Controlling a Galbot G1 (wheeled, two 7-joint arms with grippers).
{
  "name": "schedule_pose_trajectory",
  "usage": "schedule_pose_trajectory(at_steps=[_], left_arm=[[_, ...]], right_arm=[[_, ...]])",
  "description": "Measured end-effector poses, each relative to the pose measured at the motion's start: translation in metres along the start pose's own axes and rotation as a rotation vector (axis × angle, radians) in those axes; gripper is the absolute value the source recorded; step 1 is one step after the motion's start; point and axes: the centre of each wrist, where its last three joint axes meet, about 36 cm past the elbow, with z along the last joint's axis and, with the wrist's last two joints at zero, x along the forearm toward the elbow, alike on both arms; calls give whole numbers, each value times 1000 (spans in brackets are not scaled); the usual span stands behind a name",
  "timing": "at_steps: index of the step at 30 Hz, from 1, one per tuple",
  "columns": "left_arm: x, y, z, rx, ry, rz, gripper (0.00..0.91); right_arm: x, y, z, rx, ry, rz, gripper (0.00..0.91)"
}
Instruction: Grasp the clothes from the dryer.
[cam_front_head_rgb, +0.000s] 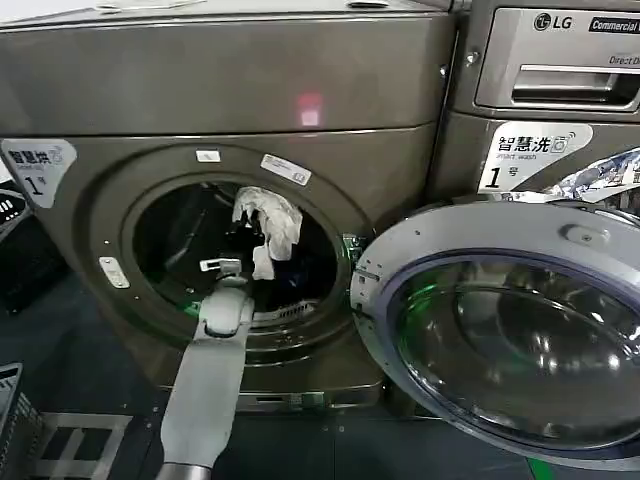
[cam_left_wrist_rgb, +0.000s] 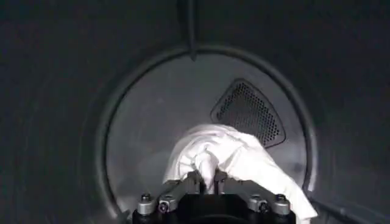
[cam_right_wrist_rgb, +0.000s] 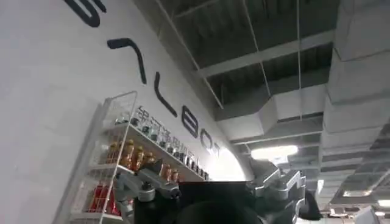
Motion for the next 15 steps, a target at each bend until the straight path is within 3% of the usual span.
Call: schedule_pose_trajectory(at_steps=[15], left_arm=[[-2,6,-10,-2,-9,6,0]], right_arm=[[0,-4,-5,5,-6,3,907]])
